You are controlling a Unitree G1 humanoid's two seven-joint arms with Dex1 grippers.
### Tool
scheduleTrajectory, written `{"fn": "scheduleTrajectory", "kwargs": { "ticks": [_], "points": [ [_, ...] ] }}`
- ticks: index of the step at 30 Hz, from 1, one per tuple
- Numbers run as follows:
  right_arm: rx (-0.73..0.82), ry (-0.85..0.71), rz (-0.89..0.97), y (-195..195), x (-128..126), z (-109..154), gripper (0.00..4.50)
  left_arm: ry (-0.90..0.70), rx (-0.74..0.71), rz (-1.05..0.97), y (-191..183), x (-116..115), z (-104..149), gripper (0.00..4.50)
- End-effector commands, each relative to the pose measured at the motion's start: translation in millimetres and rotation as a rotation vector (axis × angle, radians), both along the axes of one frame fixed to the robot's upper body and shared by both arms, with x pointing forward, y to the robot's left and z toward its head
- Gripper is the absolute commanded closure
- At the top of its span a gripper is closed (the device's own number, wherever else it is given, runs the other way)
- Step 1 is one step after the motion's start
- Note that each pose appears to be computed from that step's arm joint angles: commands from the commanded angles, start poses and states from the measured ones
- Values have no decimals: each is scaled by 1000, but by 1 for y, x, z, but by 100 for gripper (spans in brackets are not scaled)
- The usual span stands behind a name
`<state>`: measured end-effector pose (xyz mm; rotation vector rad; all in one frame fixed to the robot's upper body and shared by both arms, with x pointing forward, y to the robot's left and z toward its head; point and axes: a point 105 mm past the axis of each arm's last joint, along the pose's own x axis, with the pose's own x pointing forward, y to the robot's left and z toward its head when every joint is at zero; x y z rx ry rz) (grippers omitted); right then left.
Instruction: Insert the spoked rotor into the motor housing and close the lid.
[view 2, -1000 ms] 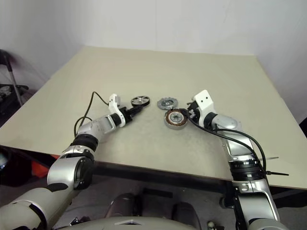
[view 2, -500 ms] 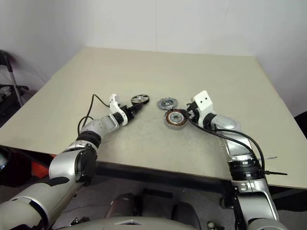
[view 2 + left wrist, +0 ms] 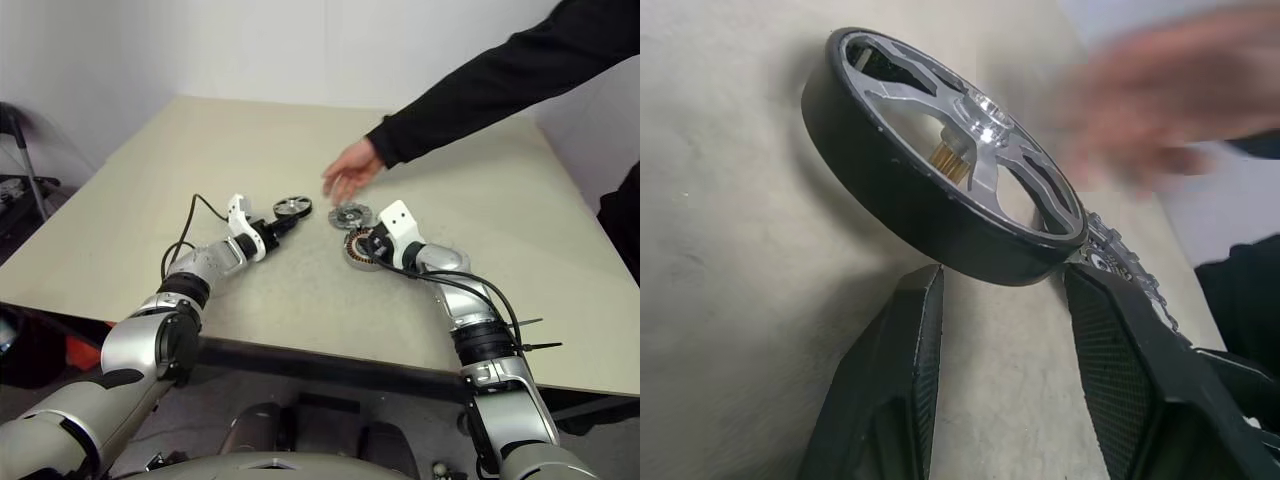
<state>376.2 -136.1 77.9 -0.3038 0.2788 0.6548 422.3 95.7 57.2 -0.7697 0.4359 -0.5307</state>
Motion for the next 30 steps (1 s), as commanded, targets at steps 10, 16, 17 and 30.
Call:
{"fn": "scheduleTrajectory", "kwargs": {
  "ticks": [10,16,17,30],
  "points": [
    [22,-136,-33,-16,2,49,242,-70,18,-29,1,2,12,248],
    [21,-140,-61,-25,0,52,242,-77,20,-43,4,0,11,248],
    [21,-140,-63,-26,-1,52,242,-78,20,-44,5,-1,10,248],
    [48,-105,-178,-59,-13,46,242,-206,218,-142,26,-19,0,248]
  ]
}}
